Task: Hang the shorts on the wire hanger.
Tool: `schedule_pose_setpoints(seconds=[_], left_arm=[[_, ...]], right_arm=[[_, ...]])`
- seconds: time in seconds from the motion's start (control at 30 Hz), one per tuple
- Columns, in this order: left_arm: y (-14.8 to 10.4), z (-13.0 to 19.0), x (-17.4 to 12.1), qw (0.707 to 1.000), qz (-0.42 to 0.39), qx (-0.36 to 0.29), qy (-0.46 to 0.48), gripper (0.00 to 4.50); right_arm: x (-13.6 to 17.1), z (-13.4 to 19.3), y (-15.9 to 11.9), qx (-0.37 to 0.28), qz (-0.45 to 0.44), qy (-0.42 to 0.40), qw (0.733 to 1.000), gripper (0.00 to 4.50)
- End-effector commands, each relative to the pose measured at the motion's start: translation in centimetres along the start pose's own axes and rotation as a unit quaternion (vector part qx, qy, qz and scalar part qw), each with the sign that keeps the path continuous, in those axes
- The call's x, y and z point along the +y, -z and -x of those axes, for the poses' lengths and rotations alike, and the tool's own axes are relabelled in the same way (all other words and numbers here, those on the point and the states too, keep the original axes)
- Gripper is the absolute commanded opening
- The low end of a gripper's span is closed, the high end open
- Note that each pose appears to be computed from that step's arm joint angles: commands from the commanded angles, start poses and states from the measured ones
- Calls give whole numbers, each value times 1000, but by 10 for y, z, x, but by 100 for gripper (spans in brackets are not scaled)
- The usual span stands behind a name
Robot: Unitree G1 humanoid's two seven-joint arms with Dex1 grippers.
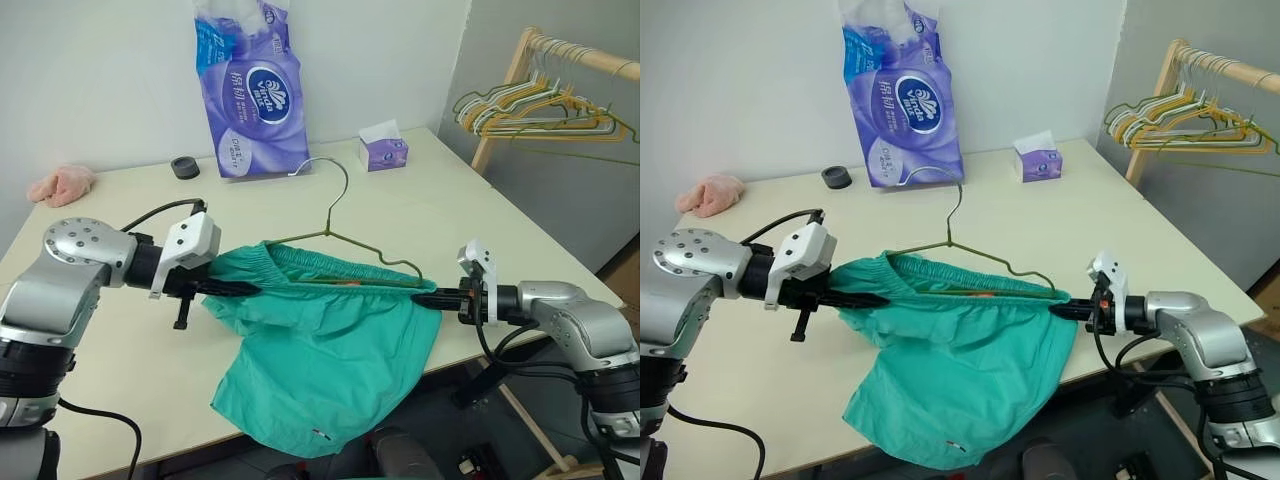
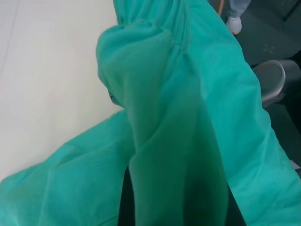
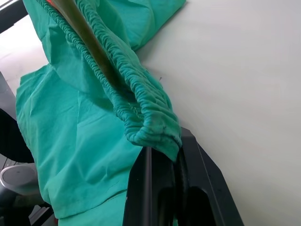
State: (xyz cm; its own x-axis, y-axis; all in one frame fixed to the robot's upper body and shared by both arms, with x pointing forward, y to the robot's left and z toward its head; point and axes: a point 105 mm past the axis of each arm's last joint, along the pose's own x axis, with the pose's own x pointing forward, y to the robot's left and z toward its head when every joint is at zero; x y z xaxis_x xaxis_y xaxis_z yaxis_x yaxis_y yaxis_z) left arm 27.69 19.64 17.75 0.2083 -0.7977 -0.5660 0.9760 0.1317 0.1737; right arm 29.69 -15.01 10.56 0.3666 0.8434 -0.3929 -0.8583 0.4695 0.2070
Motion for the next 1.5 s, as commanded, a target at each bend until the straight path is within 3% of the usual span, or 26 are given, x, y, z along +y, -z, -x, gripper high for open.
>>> schedule_pose_setpoints(seconds=[0.03, 0.33, 0.57, 0.83, 1.07, 1.17, 1.4, 1.5], left_arm=[[-3, 12, 1, 1000, -13, 15, -11, 0], [28, 10, 26, 990, -56, 90, -98, 0], [28, -23, 25, 987, -82, 84, -108, 0], [30, -52, 21, 985, -91, 82, -120, 0], [28, -65, 18, 987, -64, 46, -142, 0], [30, -67, 20, 985, -49, 37, -160, 0], [35, -79, 13, 986, -24, 24, -166, 0], [36, -83, 10, 986, -22, 23, -162, 0]], right_arm=[[-6, 11, -8, -5, 10, 17, 1000, 2], [-7, 29, -35, 38, 95, 3, 995, 2], [-2, -2, -71, 61, 230, 3, 971, 2], [17, -32, -109, 56, 322, -25, 945, 2], [30, -36, -103, 66, 337, -66, 937, 2], [24, -31, -101, 68, 338, -48, 937, 66], [27, -19, -98, 61, 325, -41, 943, 300], [20, -16, -106, 37, 320, 3, 947, 402]])
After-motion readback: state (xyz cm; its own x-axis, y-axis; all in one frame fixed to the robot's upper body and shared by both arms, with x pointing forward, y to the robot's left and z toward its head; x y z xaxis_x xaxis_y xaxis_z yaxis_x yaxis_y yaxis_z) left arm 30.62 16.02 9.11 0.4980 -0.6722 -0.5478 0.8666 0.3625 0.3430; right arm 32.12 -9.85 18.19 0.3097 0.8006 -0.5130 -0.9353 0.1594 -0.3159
